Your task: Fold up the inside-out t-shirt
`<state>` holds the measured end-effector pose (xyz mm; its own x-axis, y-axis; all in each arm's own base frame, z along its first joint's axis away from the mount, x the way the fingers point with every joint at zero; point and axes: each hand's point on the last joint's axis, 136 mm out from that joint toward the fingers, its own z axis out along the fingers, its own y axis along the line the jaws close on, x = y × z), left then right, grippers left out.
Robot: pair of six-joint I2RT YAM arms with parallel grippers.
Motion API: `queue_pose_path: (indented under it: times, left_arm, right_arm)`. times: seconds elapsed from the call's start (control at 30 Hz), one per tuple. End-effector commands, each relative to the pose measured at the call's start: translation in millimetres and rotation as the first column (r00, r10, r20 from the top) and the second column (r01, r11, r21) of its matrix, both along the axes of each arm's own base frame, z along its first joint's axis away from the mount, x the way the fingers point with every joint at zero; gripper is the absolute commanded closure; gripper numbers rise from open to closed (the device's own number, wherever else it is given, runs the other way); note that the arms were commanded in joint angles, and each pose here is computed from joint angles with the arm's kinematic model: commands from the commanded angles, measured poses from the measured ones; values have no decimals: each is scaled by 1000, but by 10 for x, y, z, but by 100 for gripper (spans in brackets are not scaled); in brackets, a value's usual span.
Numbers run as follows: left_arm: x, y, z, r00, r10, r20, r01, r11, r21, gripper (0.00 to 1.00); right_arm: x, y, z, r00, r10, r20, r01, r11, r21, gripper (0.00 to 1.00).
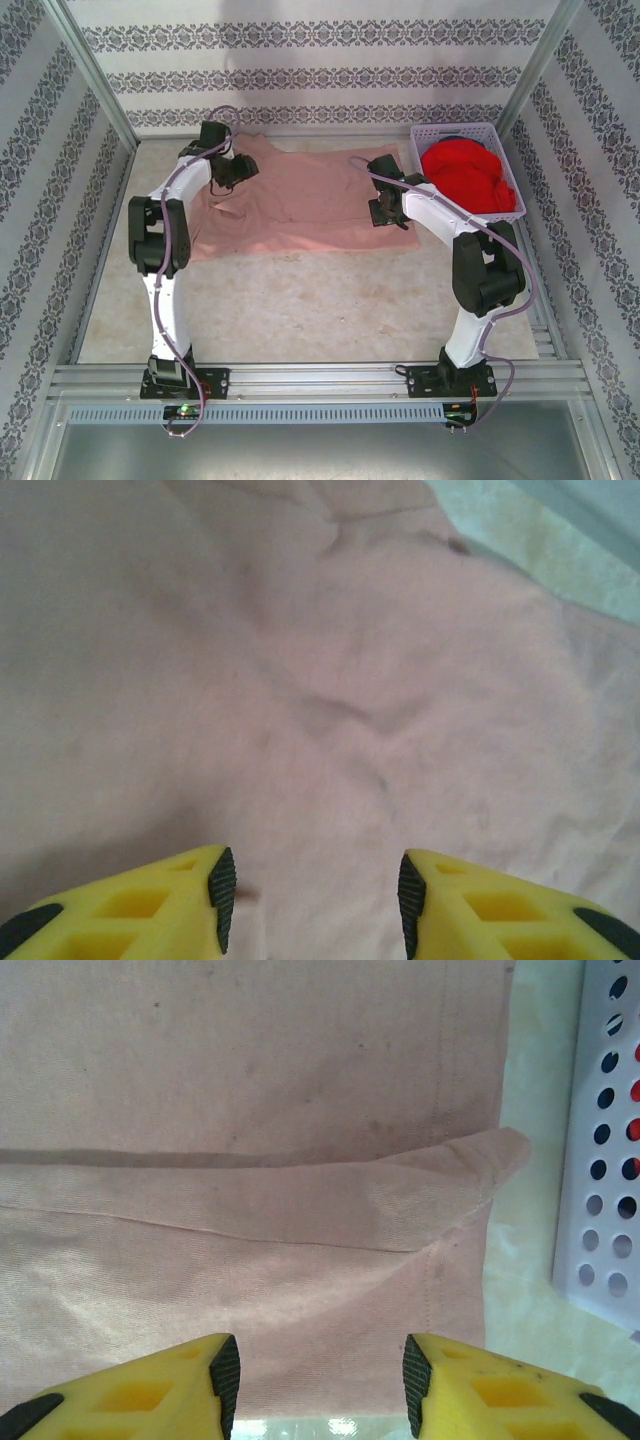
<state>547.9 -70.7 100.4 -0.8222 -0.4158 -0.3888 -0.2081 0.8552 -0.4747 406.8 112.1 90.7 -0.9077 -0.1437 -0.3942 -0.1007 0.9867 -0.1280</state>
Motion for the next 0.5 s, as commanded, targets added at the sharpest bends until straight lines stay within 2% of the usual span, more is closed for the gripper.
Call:
queue_pose_path:
  times: [0.0,0.13,0.23,0.33,0.47]
  left_arm:
    - [-266,264,255,996,66,56,-71,994,86,49]
    - [-655,593,-21,984,176,-10,-174,981,86,48]
    - [-807,735,-156,977,208,-43,-204,975,91,47]
    - [-841,769,-243,975,212,-62,-206,975,86,47]
    - [-716,658,-308,983,173,-66,-171,985,30,47]
  right_arm:
    - [-37,52,33,1000,-4,3,4,1000,23,51]
    - [-20,103,9,1000,11,-3,-11,1000,26,50]
    - [-7,141,-7,1000,21,-6,-21,999,26,50]
    - [-12,167,-21,1000,28,-10,-28,999,25,50]
    - [-25,163,-35,1000,26,-10,-26,999,24,50]
